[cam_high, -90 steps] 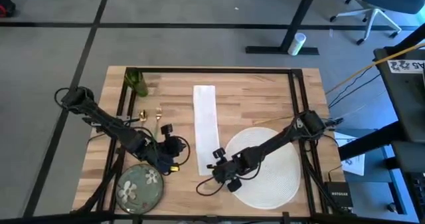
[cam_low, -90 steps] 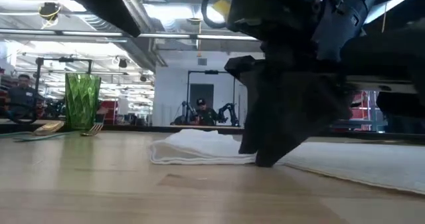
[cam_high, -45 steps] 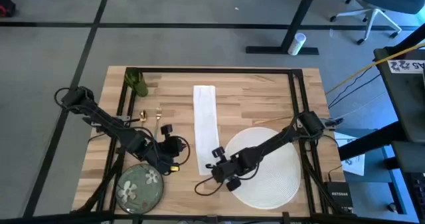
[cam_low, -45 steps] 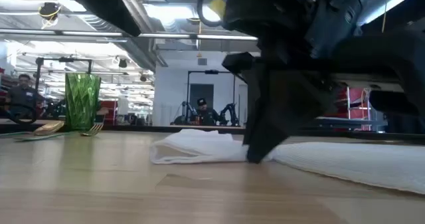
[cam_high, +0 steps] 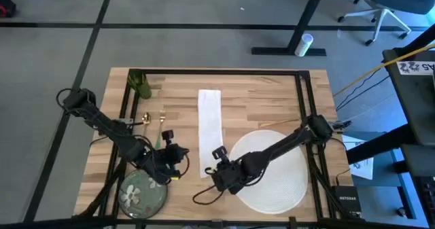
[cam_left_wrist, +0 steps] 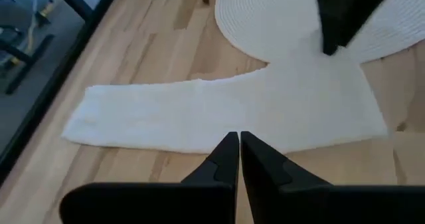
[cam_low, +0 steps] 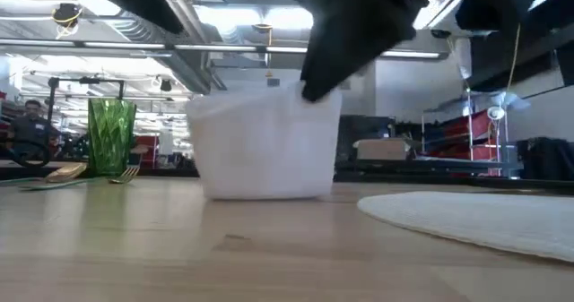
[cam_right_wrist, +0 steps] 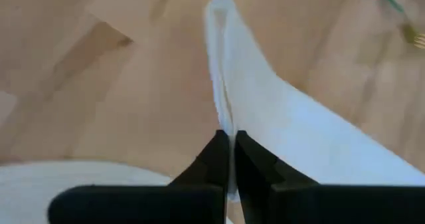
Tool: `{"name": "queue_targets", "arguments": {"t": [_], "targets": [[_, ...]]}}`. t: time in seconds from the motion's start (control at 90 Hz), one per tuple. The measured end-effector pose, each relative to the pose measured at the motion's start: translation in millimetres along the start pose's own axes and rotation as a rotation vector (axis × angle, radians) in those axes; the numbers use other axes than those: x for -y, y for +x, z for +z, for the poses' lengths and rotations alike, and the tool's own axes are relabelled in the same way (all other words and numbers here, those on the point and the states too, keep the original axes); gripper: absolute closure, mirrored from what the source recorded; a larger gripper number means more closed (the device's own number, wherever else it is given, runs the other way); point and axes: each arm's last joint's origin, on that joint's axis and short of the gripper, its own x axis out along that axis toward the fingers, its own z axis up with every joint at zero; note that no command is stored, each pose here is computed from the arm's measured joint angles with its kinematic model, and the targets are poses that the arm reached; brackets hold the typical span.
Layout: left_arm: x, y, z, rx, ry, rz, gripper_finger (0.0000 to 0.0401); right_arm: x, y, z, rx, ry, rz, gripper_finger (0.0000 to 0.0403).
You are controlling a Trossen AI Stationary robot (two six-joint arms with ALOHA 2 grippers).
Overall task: Set table place
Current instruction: Fold the white table napkin
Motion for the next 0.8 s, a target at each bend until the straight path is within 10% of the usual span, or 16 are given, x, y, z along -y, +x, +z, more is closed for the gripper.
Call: {"name": "queue_targets", "arguments": {"t": [0.8], "targets": [[28.5, -41.5, -8.7, 0.182, -0.077, -0.042, 0.0401, 96.7, -16.1, -6.0, -0.129, -0.048, -0.183, 0.0402]]}}
